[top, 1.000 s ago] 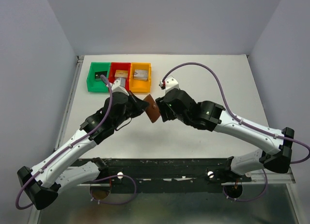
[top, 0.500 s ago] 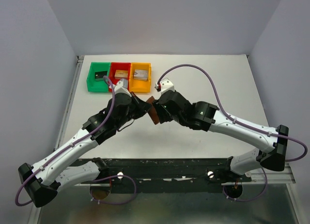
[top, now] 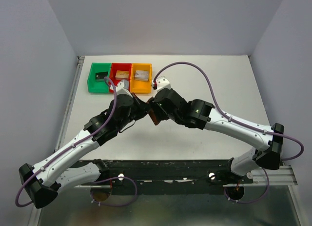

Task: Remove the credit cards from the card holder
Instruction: Open the card holder.

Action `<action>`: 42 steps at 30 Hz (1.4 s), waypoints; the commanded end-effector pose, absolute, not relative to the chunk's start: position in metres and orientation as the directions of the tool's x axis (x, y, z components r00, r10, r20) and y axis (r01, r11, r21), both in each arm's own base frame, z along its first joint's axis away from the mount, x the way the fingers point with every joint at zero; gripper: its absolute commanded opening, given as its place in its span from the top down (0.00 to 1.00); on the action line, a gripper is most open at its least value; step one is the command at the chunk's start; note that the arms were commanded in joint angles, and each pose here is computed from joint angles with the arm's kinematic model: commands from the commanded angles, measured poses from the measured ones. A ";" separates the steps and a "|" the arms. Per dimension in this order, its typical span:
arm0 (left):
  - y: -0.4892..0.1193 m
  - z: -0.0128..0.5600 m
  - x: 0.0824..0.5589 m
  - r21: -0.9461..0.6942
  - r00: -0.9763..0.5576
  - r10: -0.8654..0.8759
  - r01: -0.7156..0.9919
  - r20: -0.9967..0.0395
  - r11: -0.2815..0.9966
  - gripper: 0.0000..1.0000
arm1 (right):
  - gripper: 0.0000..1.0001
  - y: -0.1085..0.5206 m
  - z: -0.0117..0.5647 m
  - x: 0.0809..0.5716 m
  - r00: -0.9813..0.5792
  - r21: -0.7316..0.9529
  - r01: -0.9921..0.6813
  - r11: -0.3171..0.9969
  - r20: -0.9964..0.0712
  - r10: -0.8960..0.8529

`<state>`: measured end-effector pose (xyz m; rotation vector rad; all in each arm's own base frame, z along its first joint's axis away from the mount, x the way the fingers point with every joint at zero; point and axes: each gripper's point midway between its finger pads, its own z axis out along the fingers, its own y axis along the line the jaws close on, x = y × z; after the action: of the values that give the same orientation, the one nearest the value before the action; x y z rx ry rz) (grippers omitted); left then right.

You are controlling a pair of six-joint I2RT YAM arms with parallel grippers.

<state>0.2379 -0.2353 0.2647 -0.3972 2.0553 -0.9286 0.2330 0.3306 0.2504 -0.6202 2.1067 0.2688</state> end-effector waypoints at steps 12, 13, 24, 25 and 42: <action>-0.249 0.292 0.231 -0.788 -0.602 -0.589 0.114 -0.539 0.605 1.00 | 0.38 0.342 0.237 0.243 -0.479 -0.120 -0.507 0.853 -0.784 -0.395; -0.250 0.293 0.231 -0.790 -0.604 -0.589 0.116 -0.537 0.602 1.00 | 0.38 0.341 0.235 0.243 -0.481 -0.128 -0.505 0.854 -0.779 -0.402; -0.250 0.299 0.224 -0.804 -0.609 -0.594 0.128 -0.526 0.581 1.00 | 0.46 0.342 0.228 0.248 -0.485 -0.166 -0.501 0.849 -0.759 -0.435; -0.249 0.300 0.224 -0.805 -0.608 -0.595 0.130 -0.526 0.579 1.00 | 0.48 0.344 0.227 0.247 -0.485 -0.166 -0.506 0.847 -0.757 -0.438; -0.242 0.297 0.221 -0.805 -0.597 -0.604 0.122 -0.527 0.581 1.00 | 0.75 0.342 0.216 0.245 -0.489 -0.191 -0.532 0.825 -0.726 -0.483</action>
<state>0.2304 -0.2302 0.2566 -0.3957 2.0624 -0.9012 0.2402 0.3472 0.2325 -0.7048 2.1450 0.1479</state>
